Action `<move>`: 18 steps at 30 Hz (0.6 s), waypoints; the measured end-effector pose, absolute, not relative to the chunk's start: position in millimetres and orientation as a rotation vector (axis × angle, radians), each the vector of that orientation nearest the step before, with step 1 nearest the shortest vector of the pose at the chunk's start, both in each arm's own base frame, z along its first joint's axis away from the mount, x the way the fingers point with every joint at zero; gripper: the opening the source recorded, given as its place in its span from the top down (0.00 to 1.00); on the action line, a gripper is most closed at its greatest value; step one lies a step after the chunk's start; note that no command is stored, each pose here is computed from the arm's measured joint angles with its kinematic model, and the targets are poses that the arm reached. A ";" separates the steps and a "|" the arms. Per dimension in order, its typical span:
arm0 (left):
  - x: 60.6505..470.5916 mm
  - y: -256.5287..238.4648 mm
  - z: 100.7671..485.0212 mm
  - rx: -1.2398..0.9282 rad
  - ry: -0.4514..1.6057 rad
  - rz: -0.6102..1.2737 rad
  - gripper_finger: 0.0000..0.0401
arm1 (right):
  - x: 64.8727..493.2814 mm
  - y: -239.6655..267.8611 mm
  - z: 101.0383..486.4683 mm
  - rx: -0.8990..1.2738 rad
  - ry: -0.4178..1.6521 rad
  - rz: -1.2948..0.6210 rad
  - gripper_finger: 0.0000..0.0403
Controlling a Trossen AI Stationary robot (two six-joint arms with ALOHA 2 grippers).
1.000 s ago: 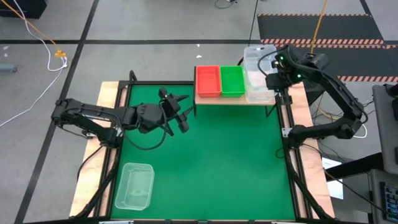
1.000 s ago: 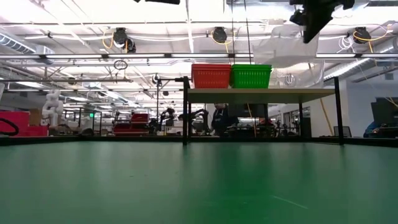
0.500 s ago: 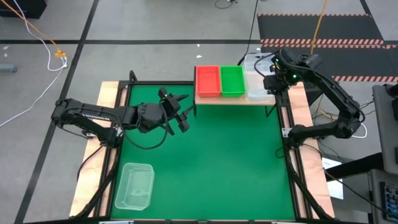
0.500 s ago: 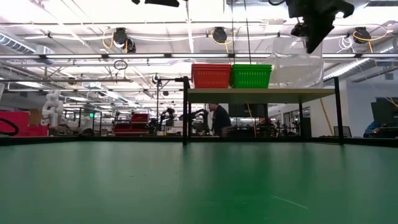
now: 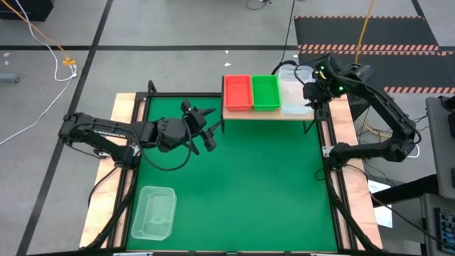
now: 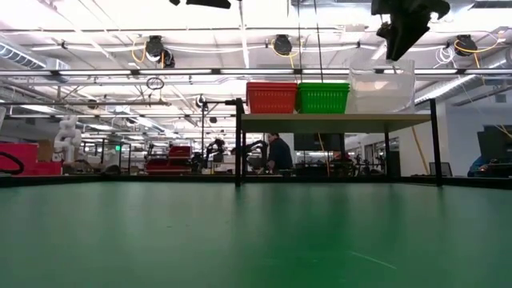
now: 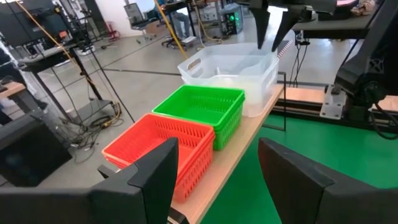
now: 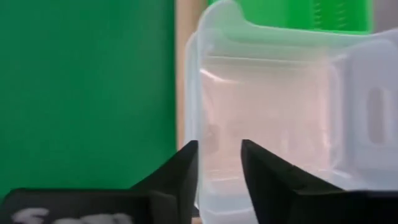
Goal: Stack baskets on shelf by color
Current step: Stack the top transparent bin on the top of the transparent bin
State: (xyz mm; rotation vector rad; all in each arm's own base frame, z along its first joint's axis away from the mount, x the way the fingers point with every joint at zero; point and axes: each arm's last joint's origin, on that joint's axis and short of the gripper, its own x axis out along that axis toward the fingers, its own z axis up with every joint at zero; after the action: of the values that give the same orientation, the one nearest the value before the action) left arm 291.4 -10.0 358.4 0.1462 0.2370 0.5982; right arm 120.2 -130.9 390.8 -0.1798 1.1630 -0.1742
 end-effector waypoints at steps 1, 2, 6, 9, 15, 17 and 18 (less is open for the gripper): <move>291.4 -10.0 358.4 0.146 0.237 0.598 0.44 | 118.8 -130.1 392.2 -0.194 1.164 -0.193 0.68; 291.4 -10.0 358.3 0.147 0.238 0.598 0.44 | 117.4 -129.4 393.8 -0.206 1.165 -0.221 0.66; 291.1 -9.9 357.3 0.152 0.249 0.598 0.44 | 110.9 -120.9 405.2 -0.196 1.081 -0.358 0.61; 290.8 -9.9 356.2 0.157 0.261 0.597 0.44 | 106.1 -109.0 415.3 -0.210 0.985 -0.413 0.61; 290.7 -9.9 356.3 0.156 0.260 0.597 0.44 | 101.2 -86.7 437.8 -0.086 0.627 -0.352 0.61; 290.7 -9.9 356.0 0.158 0.263 0.597 0.44 | 107.0 -83.1 443.2 0.066 0.422 -0.188 0.61; 290.6 -9.9 355.6 0.160 0.268 0.597 0.44 | 110.3 -81.7 444.0 0.129 0.338 -0.079 0.61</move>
State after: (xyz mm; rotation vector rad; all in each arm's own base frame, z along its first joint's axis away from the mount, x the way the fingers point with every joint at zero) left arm 290.6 -9.9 355.6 0.1599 0.2676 0.5968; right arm 110.3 -81.7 444.0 0.1292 0.3383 -0.0787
